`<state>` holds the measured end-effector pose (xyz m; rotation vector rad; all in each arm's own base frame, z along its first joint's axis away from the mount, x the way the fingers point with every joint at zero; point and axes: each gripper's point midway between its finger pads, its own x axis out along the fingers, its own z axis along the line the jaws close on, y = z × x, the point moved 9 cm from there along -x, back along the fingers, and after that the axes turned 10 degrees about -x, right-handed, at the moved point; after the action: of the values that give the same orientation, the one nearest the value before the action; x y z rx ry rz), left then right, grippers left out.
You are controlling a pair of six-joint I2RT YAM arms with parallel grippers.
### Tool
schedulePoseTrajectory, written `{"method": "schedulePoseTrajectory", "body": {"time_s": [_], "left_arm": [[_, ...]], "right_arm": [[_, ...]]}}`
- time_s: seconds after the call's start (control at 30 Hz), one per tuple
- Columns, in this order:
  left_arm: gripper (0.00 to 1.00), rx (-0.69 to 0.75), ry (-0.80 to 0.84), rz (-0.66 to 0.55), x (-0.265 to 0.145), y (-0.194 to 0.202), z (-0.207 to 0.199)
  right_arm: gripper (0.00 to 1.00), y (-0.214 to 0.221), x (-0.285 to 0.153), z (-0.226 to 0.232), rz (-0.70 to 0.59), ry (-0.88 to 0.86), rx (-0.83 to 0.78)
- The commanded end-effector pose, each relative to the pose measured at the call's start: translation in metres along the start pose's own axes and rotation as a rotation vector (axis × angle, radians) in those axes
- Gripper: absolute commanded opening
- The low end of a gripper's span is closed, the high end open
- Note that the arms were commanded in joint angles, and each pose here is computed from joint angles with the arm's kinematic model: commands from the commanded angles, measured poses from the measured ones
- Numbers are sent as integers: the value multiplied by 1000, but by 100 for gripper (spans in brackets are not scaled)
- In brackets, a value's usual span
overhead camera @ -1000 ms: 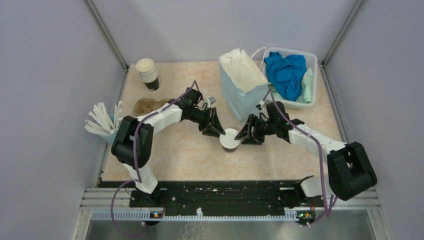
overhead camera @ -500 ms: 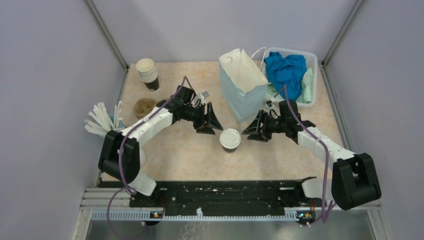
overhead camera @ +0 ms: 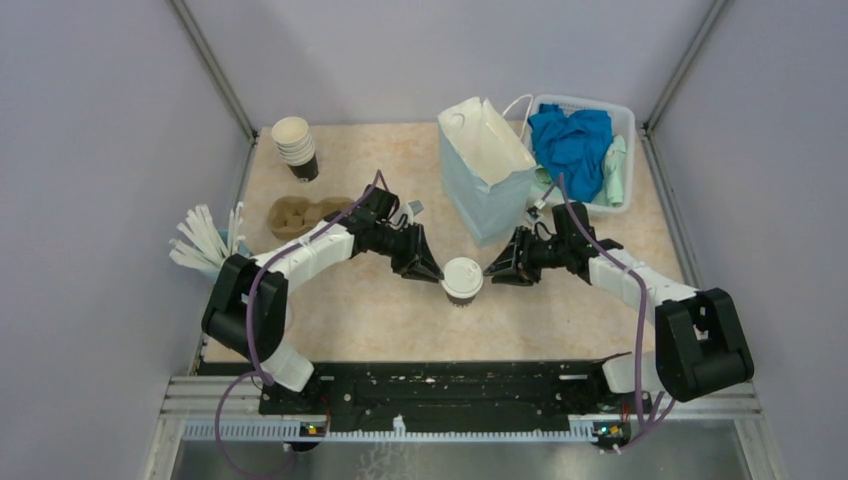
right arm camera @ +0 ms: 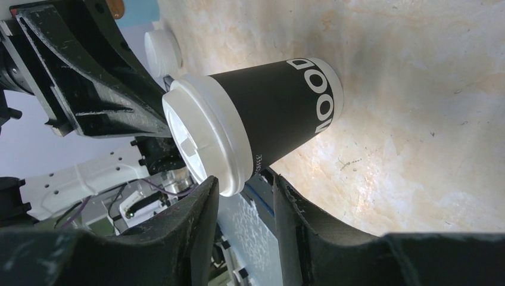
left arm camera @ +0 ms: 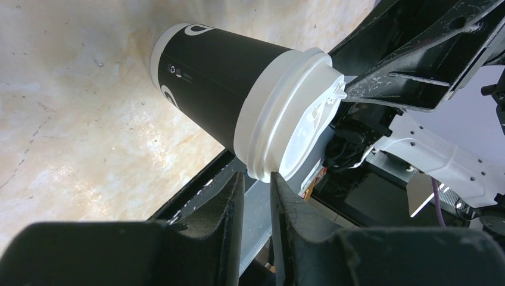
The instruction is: Pack the takeout coffee
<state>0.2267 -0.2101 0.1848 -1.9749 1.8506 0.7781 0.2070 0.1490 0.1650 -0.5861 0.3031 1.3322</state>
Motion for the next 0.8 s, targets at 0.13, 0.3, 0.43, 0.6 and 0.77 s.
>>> {"method": "schedulePoseTrajectory", "body": {"time_s": [0.13, 0.3, 0.43, 0.6, 0.77], "left_arm": [[26, 14, -11, -5, 1, 0, 2], [25, 3, -23, 0, 4, -1, 5], [25, 2, -38, 2, 7, -3, 5], [25, -5, -99, 12, 14, 0, 9], [23, -40, -241, 3, 20, 6, 25]], "right_arm": [[38, -2, 4, 1, -4, -40, -49], [38, -1, 11, 0, 10, -40, -52], [36, 1, 15, -1, 19, -33, -54], [34, 4, 19, -5, 29, -7, -39], [34, 9, 21, -14, 27, 41, -13]]}}
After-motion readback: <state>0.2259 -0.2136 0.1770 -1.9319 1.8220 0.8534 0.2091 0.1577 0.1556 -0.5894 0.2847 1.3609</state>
